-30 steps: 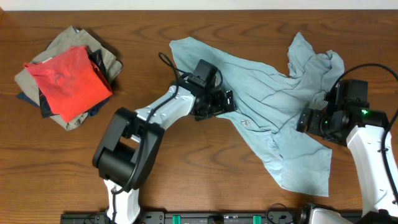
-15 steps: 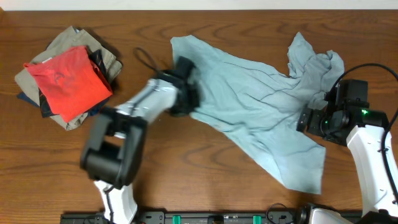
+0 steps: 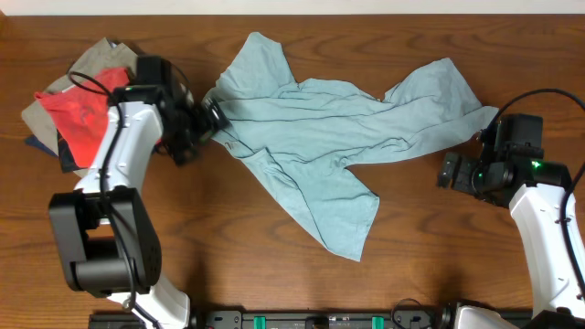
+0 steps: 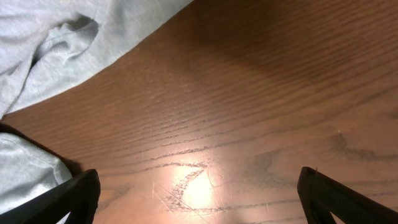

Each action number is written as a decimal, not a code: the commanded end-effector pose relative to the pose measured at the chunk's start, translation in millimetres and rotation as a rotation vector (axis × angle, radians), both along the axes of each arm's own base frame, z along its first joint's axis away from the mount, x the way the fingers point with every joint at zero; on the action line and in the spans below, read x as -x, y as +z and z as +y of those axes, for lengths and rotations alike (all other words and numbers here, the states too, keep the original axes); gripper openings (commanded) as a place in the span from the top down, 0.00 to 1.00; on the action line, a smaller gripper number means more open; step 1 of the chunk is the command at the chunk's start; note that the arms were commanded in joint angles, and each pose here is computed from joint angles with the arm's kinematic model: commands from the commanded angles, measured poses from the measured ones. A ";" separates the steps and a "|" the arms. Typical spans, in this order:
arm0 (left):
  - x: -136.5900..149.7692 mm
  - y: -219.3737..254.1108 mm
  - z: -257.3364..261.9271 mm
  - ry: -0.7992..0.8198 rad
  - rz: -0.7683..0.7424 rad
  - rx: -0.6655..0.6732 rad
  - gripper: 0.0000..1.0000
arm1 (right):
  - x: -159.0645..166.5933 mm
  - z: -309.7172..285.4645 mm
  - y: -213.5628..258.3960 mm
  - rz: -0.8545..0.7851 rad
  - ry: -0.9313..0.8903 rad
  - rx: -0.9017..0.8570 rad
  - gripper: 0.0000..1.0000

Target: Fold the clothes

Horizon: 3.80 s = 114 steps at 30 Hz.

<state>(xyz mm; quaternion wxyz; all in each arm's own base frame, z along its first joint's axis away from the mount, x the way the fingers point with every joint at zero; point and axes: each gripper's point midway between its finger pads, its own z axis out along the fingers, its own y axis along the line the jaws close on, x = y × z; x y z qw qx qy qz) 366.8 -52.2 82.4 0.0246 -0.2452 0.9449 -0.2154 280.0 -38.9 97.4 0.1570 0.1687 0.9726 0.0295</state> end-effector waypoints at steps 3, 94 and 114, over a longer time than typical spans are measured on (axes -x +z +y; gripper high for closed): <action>62.9 2.5 -54.5 -0.240 0.175 0.084 0.02 | -2.7 -4.3 7.3 -0.023 -0.019 0.005 0.01; 135.5 -81.2 -88.9 -0.323 -0.020 -0.048 0.94 | 15.9 -9.3 1.6 0.058 -0.055 0.031 0.01; 157.3 -6.2 1.9 -0.140 0.006 -0.073 0.94 | -12.9 -15.9 -23.8 0.039 -0.196 -0.001 0.07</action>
